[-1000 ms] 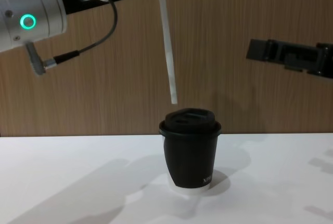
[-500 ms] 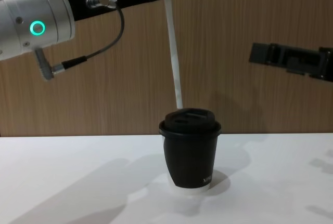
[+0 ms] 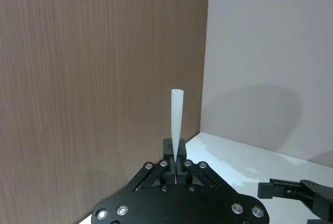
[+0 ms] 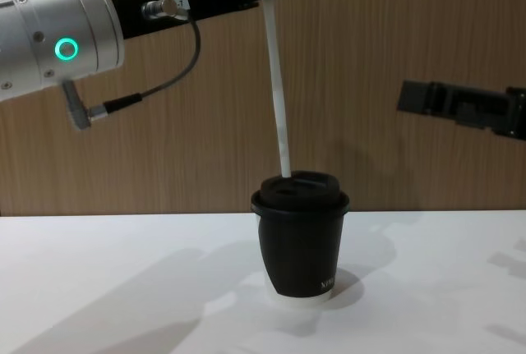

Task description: Pick up the straw with one hand, pass it to the other hand, and insert it into the cup.

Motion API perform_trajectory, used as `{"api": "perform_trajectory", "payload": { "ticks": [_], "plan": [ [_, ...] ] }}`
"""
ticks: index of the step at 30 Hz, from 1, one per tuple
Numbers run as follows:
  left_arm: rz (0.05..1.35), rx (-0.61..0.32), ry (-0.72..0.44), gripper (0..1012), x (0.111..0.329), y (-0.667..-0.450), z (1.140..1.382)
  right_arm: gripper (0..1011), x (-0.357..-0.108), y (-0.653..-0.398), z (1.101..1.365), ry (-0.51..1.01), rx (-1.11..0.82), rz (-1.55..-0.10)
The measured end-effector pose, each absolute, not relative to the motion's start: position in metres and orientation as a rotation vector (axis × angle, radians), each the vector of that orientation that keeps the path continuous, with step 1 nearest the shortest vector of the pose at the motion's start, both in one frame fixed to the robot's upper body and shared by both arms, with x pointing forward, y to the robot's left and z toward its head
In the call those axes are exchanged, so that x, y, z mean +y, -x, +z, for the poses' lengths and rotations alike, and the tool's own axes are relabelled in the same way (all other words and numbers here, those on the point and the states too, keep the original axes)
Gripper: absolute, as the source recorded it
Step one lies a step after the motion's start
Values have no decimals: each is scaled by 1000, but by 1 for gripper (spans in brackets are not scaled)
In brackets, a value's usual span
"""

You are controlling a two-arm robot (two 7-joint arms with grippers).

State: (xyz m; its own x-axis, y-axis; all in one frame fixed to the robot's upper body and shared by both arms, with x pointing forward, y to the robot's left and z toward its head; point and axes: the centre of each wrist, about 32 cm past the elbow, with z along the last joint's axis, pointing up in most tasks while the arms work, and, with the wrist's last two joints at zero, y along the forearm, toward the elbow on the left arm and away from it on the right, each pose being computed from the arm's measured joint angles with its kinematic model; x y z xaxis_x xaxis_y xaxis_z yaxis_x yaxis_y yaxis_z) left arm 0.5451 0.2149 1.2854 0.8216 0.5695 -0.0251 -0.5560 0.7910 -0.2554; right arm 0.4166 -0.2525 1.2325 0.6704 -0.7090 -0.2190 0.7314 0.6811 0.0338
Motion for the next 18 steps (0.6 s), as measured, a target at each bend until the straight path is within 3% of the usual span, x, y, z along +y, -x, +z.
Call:
{"api": "perform_trajectory", "payload": {
  "ticks": [18],
  "plan": [
    [594,-43,249,8,215,-551,1281,1001,-252,-418,1231,-116,201,-809]
  ]
}}
